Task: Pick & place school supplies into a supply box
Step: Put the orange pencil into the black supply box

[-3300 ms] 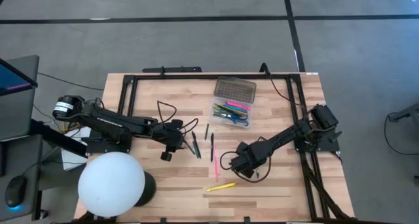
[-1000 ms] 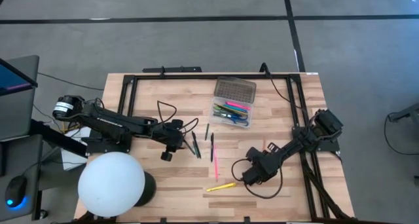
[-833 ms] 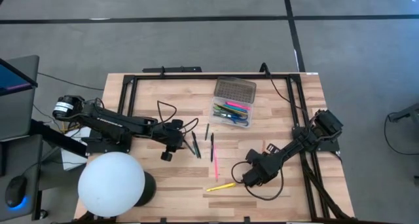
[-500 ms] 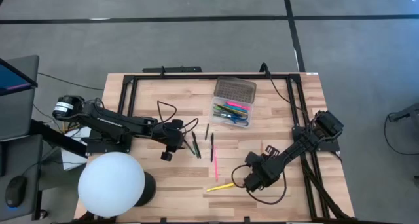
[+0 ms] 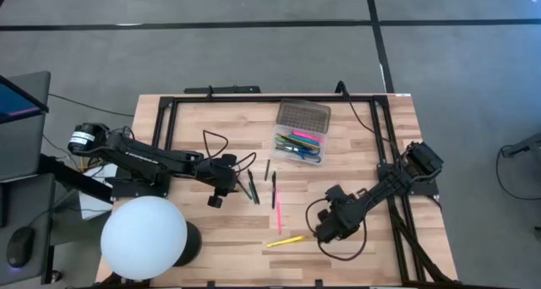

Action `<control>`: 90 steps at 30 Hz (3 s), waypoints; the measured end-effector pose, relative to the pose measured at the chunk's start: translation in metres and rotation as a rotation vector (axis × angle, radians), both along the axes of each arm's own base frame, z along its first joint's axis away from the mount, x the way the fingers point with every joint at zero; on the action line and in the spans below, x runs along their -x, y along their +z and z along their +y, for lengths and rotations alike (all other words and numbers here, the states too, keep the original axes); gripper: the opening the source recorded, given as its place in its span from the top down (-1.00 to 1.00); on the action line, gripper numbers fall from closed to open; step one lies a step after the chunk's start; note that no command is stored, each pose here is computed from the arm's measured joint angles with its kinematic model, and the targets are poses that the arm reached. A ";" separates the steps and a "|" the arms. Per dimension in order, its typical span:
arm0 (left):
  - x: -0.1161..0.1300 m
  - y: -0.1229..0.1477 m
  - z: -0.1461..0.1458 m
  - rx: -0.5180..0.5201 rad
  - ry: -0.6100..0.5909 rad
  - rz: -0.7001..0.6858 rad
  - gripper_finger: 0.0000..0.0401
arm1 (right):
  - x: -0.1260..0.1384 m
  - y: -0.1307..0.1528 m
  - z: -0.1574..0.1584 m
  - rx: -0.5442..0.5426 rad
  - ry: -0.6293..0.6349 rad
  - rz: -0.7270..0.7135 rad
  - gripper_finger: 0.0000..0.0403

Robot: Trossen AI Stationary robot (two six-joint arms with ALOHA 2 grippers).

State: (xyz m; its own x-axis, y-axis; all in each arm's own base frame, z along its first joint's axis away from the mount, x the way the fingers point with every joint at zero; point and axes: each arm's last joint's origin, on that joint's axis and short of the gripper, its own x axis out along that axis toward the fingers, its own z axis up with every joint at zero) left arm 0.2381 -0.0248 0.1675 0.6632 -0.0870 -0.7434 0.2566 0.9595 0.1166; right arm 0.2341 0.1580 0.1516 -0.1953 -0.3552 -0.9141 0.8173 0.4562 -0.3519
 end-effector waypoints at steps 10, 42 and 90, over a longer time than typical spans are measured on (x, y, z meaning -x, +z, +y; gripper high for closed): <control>0.000 0.000 0.000 0.000 0.000 0.000 0.34 | -0.001 -0.001 0.007 0.002 0.037 -0.062 0.45; 0.000 0.000 0.000 0.001 0.000 -0.007 0.34 | 0.011 -0.016 0.002 -0.031 0.182 -0.012 -0.21; -0.002 0.002 0.000 -0.016 -0.020 -0.031 0.34 | 0.032 -0.020 0.038 -0.368 0.347 -0.054 0.22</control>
